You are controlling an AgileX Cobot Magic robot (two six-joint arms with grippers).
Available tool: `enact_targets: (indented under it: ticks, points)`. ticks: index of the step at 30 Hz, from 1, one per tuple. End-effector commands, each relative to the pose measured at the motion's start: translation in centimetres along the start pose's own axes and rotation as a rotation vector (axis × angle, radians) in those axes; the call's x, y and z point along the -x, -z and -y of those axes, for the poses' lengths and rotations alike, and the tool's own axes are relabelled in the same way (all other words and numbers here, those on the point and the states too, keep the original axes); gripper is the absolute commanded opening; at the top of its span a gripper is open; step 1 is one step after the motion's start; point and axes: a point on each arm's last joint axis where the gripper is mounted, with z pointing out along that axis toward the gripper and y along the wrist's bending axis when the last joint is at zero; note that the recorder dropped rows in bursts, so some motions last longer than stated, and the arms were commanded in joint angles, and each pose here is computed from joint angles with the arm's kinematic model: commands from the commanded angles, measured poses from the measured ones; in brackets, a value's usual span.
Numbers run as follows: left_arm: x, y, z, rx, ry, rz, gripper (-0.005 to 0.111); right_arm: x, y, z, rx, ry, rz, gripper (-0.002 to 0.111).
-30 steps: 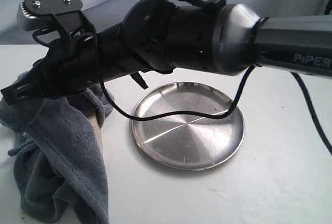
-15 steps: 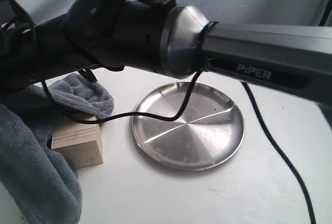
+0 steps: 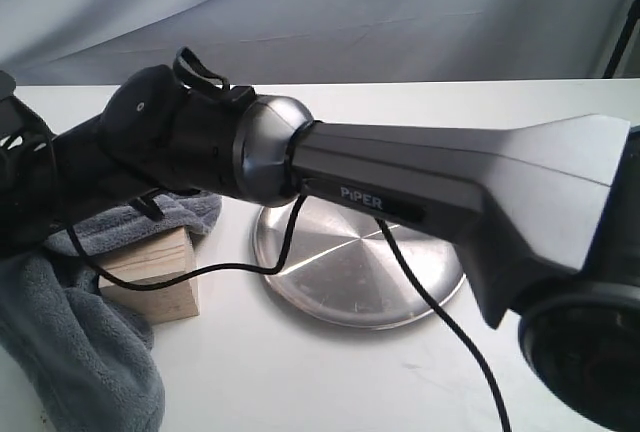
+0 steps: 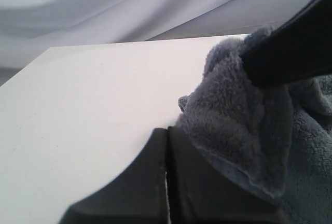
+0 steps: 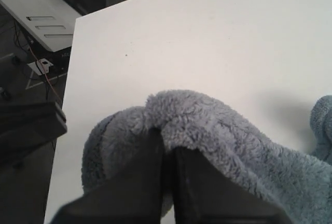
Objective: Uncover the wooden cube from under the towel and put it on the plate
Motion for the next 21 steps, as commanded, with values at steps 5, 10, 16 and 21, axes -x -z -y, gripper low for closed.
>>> enact_targets:
  ticks: [5, 10, 16, 21]
  points:
    - [-0.1, 0.0, 0.0, 0.000, 0.007, 0.004, 0.000, -1.6, -1.7, 0.3, 0.012, -0.039, -0.026, 0.000]
    - [-0.1, 0.0, 0.0, 0.000, 0.007, 0.004, 0.000, -1.8, -1.8, 0.4, 0.007, -0.087, -0.029, 0.014]
    - [-0.1, 0.0, 0.0, 0.000, 0.007, 0.004, 0.000, -1.9, -1.8, 0.5, -0.001, -0.076, -0.041, 0.056]
    - [-0.1, 0.0, 0.0, 0.000, 0.007, 0.004, 0.000, -1.6, -1.5, 0.3, 0.001, -0.070, -0.038, 0.077]
